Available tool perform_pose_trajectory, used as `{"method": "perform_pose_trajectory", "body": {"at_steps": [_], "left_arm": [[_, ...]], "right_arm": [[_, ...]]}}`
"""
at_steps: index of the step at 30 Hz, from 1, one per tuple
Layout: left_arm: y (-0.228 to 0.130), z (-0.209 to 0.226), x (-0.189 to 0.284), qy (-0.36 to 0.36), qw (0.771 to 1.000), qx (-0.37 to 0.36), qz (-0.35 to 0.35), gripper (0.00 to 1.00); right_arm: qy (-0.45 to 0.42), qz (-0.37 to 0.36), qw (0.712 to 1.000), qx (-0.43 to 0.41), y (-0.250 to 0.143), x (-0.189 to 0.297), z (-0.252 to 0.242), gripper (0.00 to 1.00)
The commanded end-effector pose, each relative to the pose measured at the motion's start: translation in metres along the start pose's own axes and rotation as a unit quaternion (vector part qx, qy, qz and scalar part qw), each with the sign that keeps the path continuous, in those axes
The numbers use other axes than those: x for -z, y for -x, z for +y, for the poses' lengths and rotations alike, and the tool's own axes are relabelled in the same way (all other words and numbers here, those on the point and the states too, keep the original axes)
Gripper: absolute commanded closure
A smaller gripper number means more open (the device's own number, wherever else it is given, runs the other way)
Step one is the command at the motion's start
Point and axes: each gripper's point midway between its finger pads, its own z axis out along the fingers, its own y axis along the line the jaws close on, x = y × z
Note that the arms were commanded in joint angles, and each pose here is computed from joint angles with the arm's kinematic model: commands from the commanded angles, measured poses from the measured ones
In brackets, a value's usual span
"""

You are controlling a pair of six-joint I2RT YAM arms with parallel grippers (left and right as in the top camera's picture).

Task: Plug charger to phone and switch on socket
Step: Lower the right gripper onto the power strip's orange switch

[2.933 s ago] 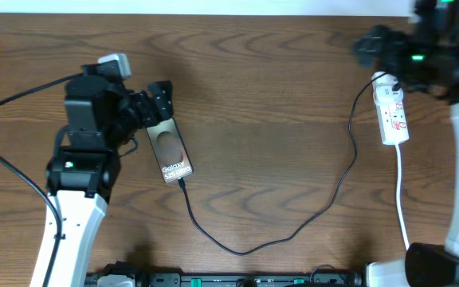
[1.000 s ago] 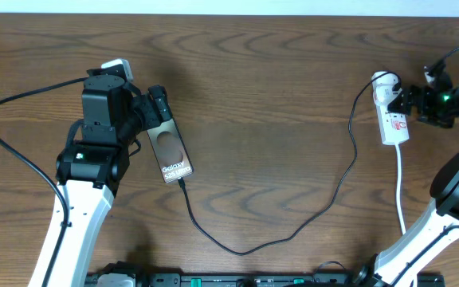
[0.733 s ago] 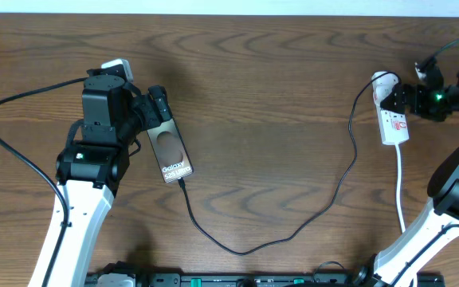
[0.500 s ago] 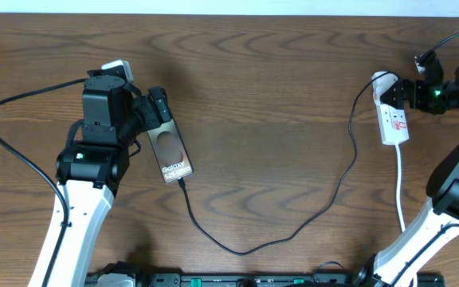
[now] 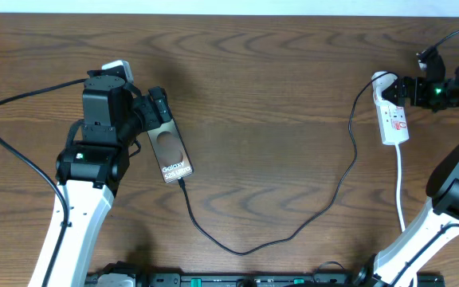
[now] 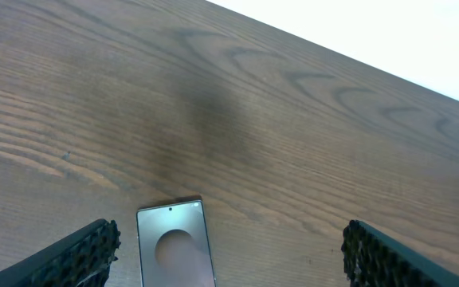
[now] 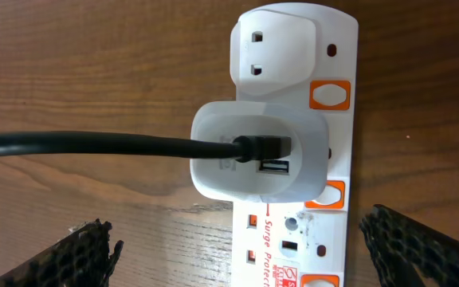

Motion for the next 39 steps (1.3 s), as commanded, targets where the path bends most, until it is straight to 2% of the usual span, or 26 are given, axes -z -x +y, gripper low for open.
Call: {"method": "perform_pose_trajectory", "body": {"at_steps": [1, 10, 39], "left_arm": [[0.01, -0.003, 0.004, 0.001, 1.0, -0.008, -0.012, 0.09], [0.01, -0.003, 0.004, 0.001, 1.0, -0.008, -0.012, 0.09], [0.01, -0.003, 0.004, 0.001, 1.0, -0.008, -0.012, 0.09]], "right_arm": [[0.015, -0.001, 1.0, 0.01, 0.002, -0.007, 0.01, 0.01], [0.017, 0.003, 1.0, 0.015, 0.0, -0.016, 0.016, 0.01], [0.015, 0.002, 0.999, -0.046, -0.015, -0.04, 0.01, 0.01]]}}
